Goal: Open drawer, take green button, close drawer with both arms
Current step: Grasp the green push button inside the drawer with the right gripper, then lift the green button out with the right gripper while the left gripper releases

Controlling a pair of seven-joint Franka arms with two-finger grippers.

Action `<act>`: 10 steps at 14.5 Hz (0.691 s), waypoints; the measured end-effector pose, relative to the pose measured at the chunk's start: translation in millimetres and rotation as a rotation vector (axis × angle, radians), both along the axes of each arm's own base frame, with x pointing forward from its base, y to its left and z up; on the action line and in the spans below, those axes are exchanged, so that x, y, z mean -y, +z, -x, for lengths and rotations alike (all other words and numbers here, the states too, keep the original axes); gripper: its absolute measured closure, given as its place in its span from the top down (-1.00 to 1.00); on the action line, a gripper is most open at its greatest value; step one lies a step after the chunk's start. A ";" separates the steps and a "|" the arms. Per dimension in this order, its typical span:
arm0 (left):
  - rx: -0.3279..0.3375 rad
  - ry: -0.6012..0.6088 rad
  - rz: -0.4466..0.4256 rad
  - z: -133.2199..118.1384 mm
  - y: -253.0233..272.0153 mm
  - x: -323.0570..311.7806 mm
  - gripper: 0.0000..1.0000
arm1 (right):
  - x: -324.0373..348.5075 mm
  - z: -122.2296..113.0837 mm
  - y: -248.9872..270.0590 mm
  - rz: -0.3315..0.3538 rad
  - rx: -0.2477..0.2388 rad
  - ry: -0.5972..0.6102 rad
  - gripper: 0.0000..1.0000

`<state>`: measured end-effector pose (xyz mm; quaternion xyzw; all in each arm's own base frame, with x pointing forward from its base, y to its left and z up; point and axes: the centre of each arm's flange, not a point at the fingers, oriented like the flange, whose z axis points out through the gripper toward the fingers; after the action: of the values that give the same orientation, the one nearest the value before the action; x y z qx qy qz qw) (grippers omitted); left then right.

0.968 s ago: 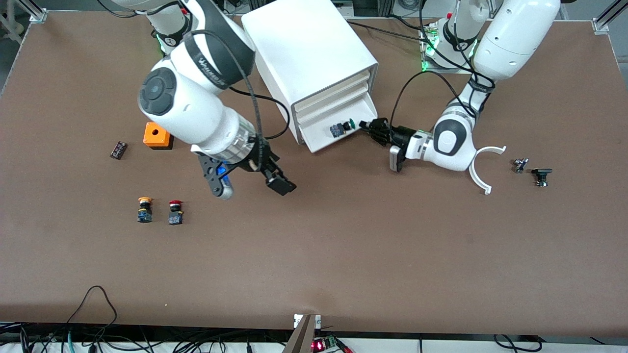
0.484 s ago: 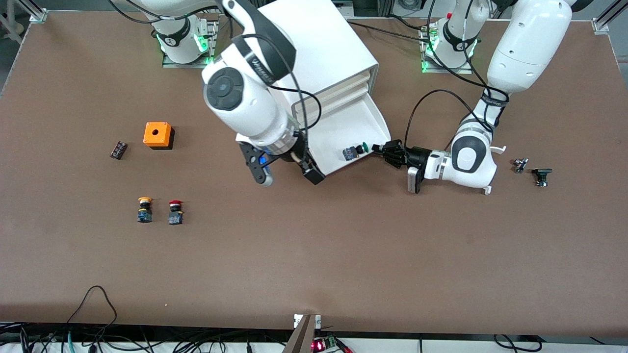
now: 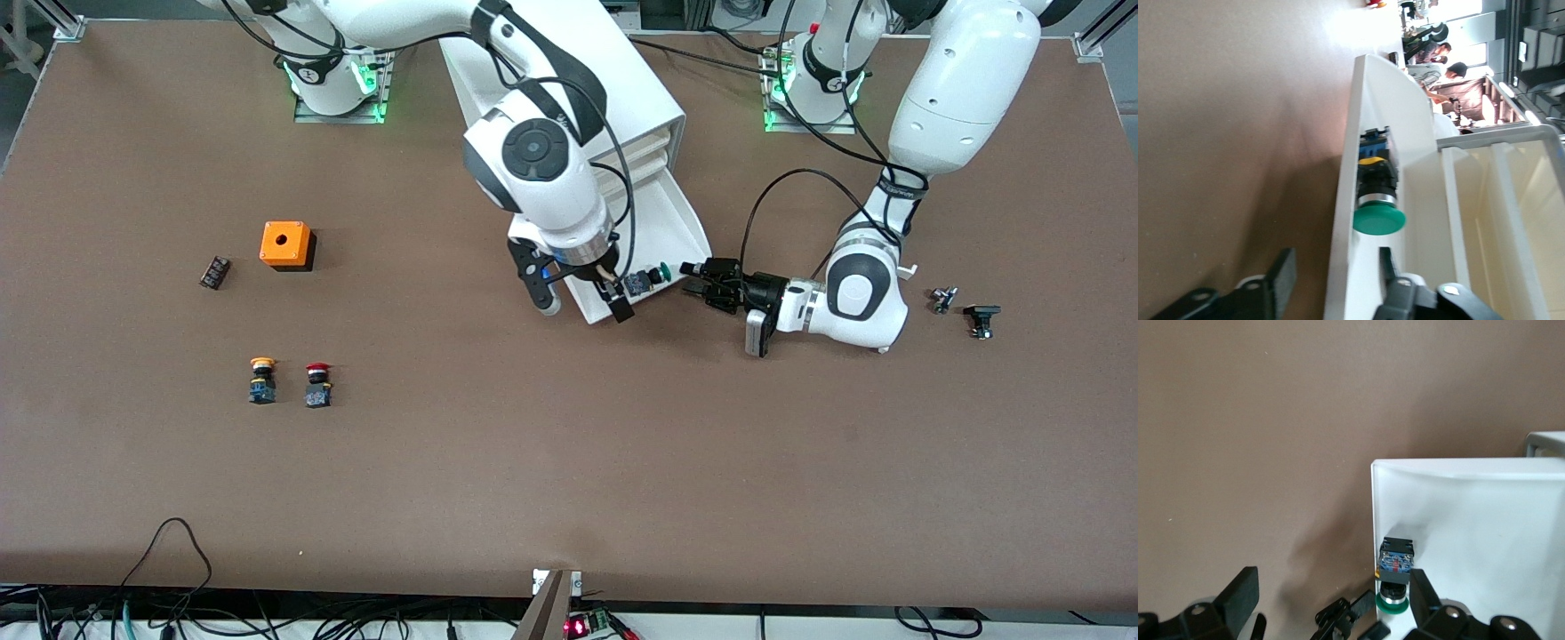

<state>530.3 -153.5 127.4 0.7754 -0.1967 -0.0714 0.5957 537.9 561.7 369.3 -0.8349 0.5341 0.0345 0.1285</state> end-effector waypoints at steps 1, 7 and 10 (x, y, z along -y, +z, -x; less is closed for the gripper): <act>-0.001 0.001 0.010 -2.7 2.9 -4.3 0.50 | -7.7 5.5 -10.1 0.002 0.000 -0.007 1.00; -0.107 -0.051 -0.054 -43.1 57.3 -35.6 1.00 | -36.2 28.8 -62.4 0.034 0.014 -0.021 1.00; -0.186 -0.088 -0.196 -73.1 105.4 -56.1 1.00 | -48.3 43.1 -80.6 0.047 0.010 -0.008 1.00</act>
<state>603.4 -97.4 232.8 0.8106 -0.1665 -0.1876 0.5291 494.8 610.0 288.8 -0.8356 0.5375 0.0173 0.1117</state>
